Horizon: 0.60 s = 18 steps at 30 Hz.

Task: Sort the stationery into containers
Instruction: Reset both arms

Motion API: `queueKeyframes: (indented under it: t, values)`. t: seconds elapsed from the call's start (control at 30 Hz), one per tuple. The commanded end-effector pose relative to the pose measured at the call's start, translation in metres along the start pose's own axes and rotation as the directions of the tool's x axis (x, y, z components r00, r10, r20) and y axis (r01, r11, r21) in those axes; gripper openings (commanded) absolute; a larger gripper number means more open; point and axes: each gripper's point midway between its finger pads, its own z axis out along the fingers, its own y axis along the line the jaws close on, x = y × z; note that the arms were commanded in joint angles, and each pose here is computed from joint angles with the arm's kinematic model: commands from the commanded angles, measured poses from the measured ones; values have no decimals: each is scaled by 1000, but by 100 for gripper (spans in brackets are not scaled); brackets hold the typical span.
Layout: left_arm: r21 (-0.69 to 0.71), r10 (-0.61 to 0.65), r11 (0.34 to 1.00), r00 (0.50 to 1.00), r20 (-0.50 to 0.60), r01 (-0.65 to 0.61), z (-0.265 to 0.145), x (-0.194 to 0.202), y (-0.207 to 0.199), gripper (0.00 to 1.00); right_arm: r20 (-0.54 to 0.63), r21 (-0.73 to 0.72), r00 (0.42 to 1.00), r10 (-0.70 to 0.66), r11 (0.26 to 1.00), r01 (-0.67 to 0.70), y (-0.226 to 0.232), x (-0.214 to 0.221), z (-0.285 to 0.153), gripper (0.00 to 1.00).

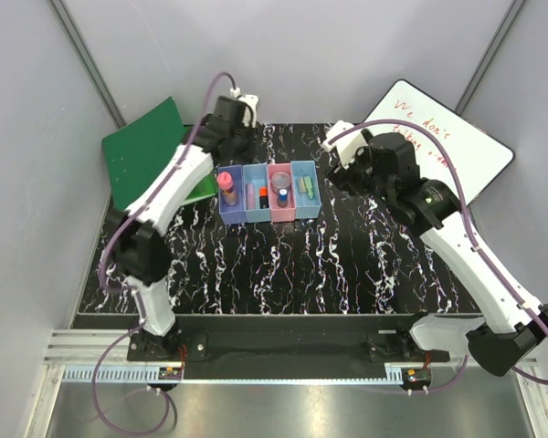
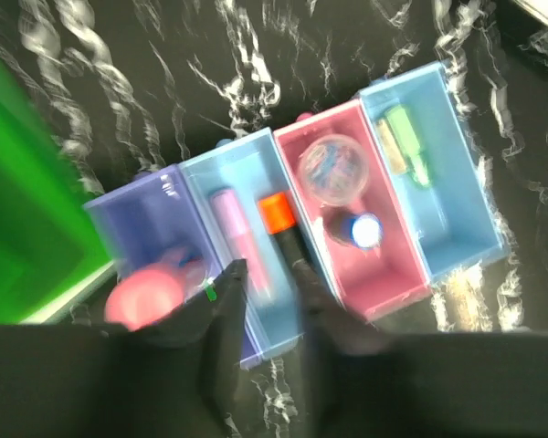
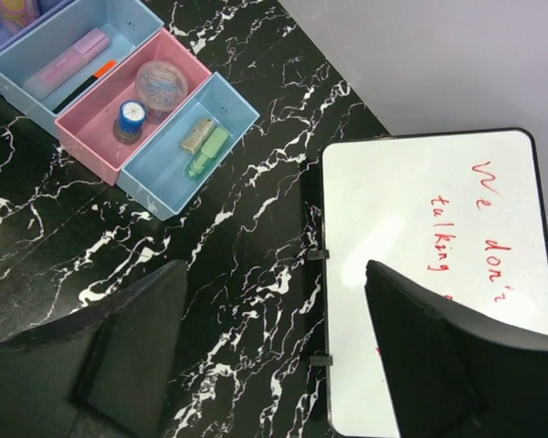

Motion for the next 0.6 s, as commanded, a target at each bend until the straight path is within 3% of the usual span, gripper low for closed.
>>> queueKeyframes:
  t: [0.0,0.03,0.2,0.27,0.4,0.57]
  values:
    - [6,221,974,951,215,-227,-103,-30,4,69,56,44,998,28,999,-31,-12,-8,-20,99]
    - [-11,252,966,928,275,-259,-136,-34,7,99,50,31,997,54,998,-56,-9,-5,-25,100]
    - [-162,385,921,892,239,-354,-180,22,44,99,24,-21,988,151,988,-151,6,5,-39,100]
    - [-205,425,902,863,274,-379,-211,34,54,99,22,-12,985,171,985,-171,5,8,-44,100]
    - [-175,434,900,866,249,-400,-236,79,65,99,-9,94,963,268,959,-266,-8,19,-59,100]
    - [-156,441,897,865,241,-413,-240,111,66,99,-22,39,949,315,949,-314,3,22,-74,100]
